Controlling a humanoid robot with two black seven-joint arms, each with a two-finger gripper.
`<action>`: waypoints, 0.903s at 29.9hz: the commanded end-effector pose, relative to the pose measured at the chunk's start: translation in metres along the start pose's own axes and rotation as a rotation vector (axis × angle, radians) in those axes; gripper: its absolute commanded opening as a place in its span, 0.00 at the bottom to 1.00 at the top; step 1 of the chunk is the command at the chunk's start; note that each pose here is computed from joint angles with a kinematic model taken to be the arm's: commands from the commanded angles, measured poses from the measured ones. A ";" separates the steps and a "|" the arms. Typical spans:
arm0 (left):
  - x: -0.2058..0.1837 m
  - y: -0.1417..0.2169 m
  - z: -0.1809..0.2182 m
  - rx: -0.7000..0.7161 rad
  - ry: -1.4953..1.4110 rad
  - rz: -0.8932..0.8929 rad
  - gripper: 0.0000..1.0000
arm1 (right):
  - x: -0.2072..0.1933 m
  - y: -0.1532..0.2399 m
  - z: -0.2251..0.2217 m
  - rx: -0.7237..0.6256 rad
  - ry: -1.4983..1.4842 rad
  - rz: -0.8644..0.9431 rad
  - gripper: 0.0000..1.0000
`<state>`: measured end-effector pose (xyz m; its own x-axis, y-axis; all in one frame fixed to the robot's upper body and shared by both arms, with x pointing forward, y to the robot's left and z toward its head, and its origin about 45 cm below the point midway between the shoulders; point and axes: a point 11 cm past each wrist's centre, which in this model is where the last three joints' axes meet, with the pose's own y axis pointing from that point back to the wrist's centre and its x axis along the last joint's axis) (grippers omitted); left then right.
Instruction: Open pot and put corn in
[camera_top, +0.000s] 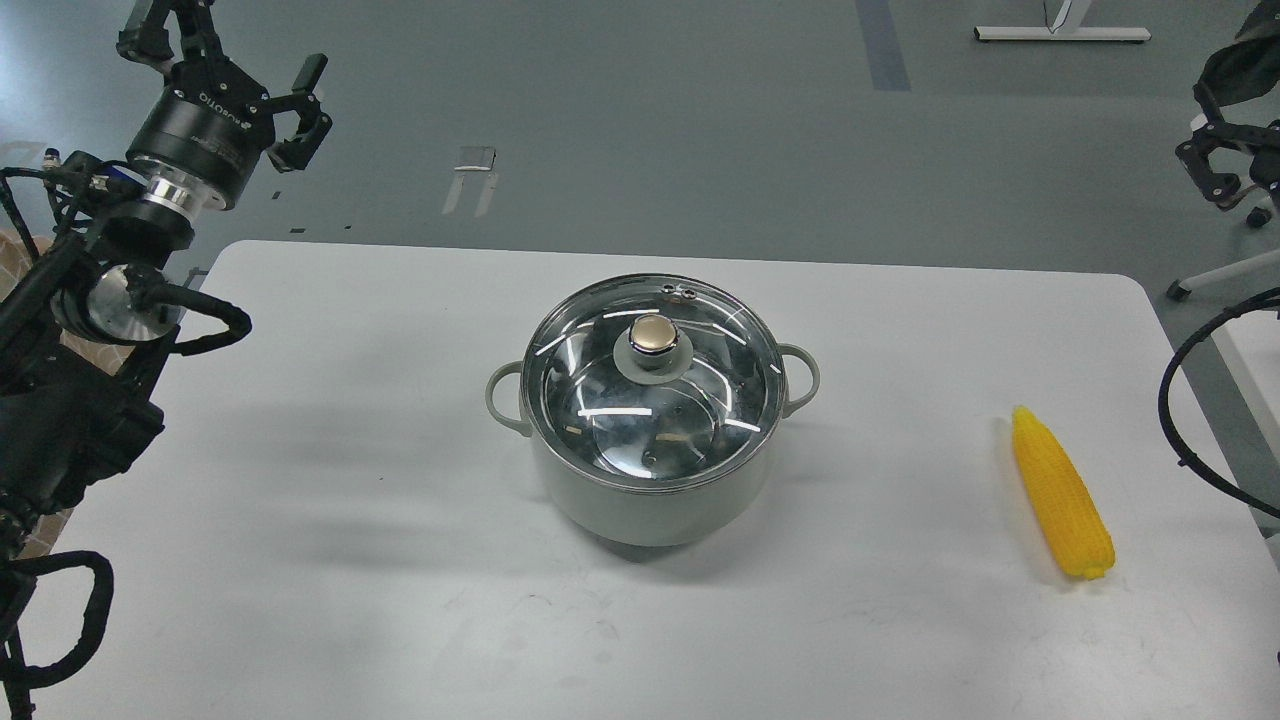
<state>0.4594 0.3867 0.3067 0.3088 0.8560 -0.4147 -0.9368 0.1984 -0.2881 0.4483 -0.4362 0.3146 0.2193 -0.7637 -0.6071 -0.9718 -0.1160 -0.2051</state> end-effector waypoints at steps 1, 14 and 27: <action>0.000 0.000 -0.001 0.002 -0.001 0.003 0.98 | -0.001 -0.001 0.002 0.000 -0.005 -0.004 1.00; -0.001 -0.002 0.000 0.011 -0.001 -0.004 0.98 | -0.003 -0.001 0.013 -0.006 -0.032 -0.007 1.00; -0.013 -0.002 0.001 0.028 -0.044 -0.055 0.97 | -0.006 -0.001 0.023 -0.014 -0.050 -0.015 1.00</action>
<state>0.4588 0.3809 0.3111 0.3345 0.8592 -0.3872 -0.9296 0.2334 -0.2852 0.4507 -0.4151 0.3010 0.2398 -0.7276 -0.6428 -0.9689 -0.1374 -0.2059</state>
